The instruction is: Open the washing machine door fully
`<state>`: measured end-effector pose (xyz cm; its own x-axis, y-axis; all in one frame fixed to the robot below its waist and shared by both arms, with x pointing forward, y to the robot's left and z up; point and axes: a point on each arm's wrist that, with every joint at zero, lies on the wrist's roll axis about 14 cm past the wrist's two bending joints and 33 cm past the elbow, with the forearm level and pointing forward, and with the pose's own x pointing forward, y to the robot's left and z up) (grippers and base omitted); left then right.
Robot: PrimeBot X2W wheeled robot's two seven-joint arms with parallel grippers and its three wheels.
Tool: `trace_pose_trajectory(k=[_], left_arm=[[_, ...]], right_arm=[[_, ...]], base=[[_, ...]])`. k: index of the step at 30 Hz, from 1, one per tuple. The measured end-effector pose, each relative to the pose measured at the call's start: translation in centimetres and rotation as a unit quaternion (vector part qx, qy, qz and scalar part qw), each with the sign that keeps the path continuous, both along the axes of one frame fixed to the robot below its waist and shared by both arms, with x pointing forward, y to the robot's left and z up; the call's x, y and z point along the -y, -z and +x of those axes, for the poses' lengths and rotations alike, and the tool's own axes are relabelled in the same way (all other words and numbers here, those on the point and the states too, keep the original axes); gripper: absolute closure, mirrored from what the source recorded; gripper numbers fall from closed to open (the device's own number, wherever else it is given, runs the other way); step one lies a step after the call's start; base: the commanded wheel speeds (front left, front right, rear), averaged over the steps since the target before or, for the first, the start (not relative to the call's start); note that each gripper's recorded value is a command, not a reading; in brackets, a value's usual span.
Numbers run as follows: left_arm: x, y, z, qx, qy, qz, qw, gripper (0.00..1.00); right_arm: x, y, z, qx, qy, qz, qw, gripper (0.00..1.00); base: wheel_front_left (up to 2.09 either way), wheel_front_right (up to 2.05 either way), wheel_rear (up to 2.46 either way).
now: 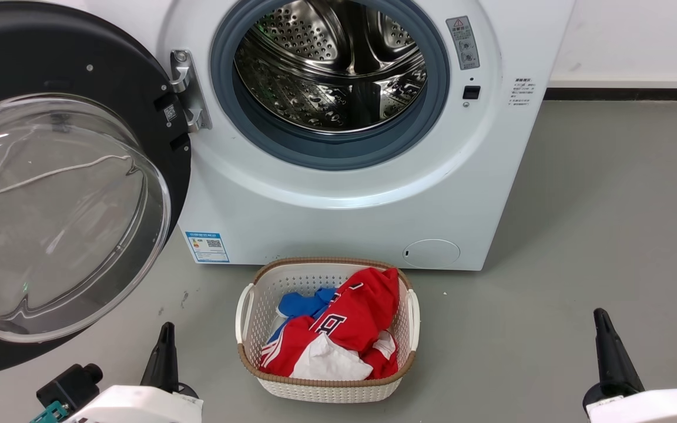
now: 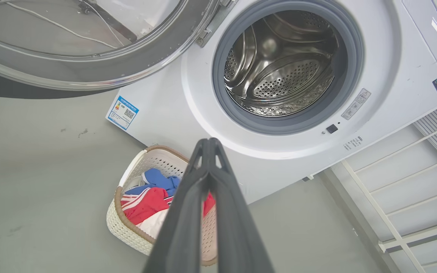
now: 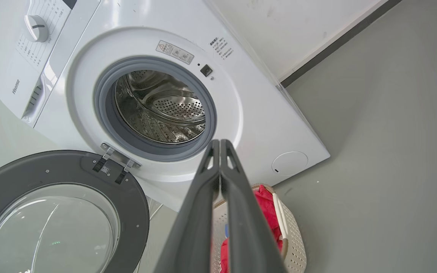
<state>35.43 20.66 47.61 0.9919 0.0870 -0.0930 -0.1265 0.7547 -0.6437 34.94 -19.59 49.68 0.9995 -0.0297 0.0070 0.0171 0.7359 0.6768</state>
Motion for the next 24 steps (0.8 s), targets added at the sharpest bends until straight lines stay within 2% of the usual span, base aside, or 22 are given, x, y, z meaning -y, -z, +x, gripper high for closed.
trace_pose_trajectory(k=[4,24], left_arm=[[0.0,-0.1,0.3,0.002,-0.002,-0.042,0.999,1.00],[0.1,-0.5,1.2,0.011,-0.003,-0.166,0.986,1.00]], right_arm=[[0.1,0.1,0.3,-0.004,0.002,0.040,0.999,1.00],[0.2,0.1,1.4,-0.010,0.001,0.158,0.987,1.00]], base=[[0.00,0.00,0.00],[0.00,0.00,0.00]])
